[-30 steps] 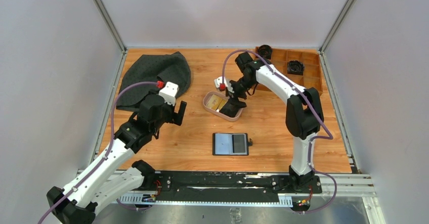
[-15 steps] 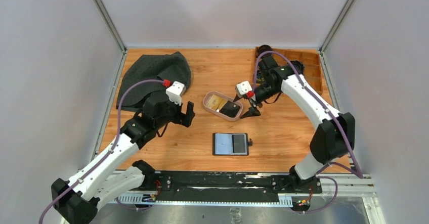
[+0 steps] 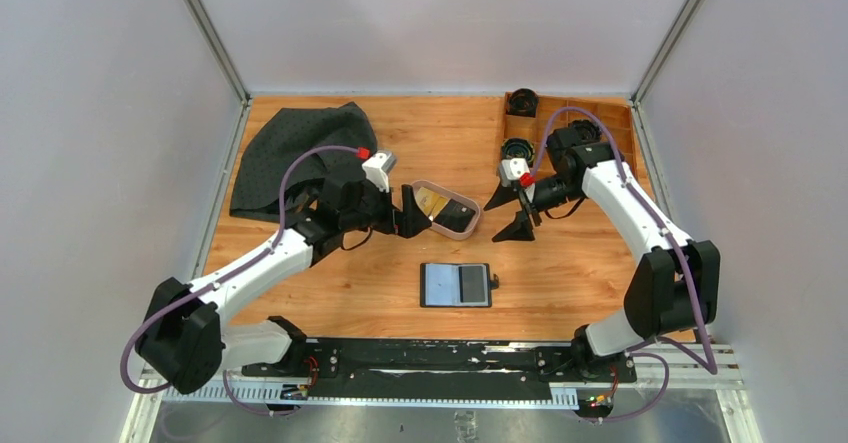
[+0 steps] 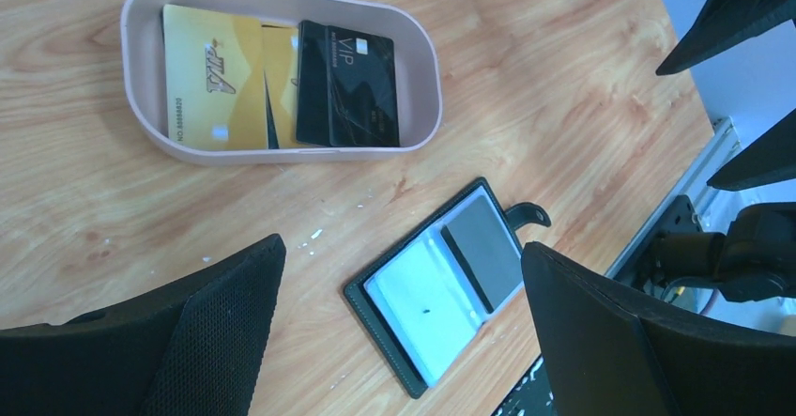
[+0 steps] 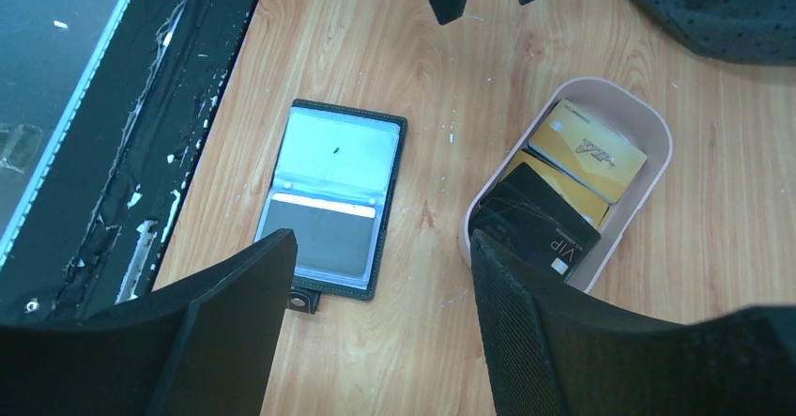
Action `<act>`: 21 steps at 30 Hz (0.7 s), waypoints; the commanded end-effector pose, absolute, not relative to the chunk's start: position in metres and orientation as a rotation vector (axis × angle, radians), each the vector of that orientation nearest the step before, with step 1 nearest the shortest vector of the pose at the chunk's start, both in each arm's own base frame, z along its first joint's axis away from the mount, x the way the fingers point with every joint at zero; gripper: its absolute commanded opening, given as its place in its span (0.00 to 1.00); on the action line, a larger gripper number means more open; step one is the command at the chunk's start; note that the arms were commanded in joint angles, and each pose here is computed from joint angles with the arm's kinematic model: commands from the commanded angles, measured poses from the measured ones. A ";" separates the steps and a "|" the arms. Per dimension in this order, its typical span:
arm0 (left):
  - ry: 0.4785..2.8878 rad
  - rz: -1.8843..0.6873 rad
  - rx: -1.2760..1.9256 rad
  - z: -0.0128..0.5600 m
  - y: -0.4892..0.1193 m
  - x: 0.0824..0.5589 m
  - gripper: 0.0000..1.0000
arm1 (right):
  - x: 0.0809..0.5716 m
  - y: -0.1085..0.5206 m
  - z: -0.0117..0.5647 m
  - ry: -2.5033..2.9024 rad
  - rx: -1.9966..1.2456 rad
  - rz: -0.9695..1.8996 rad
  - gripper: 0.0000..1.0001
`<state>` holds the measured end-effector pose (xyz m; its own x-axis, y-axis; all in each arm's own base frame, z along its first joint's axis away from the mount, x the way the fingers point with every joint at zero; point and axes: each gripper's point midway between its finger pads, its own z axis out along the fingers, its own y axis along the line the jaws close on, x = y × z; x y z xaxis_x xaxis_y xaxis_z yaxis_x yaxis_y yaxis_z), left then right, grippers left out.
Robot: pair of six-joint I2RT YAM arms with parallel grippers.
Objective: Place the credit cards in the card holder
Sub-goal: Pick up the credit card from the storage box.
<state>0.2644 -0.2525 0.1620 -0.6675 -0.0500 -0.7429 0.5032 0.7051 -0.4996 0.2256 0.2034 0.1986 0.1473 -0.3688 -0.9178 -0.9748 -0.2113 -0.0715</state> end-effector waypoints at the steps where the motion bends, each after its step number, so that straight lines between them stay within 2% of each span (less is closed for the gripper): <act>1: 2.067 -1.000 0.364 0.186 -0.267 0.271 1.00 | 0.226 0.202 0.202 1.379 -1.593 1.156 0.71; 13: 2.139 -1.057 0.410 0.168 -0.284 0.276 0.95 | 0.229 0.202 0.197 1.414 -1.577 1.184 0.69; 21: 2.186 -1.064 0.416 0.158 -0.302 0.295 0.93 | 0.232 0.201 0.191 1.454 -1.574 1.195 0.67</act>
<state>0.2833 -0.2883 0.1505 -0.7372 -0.0051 -0.6756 0.5167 0.6401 -0.5686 0.2290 0.2036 0.1881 0.0050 -0.3694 -0.9293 -0.9833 -0.1709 0.0626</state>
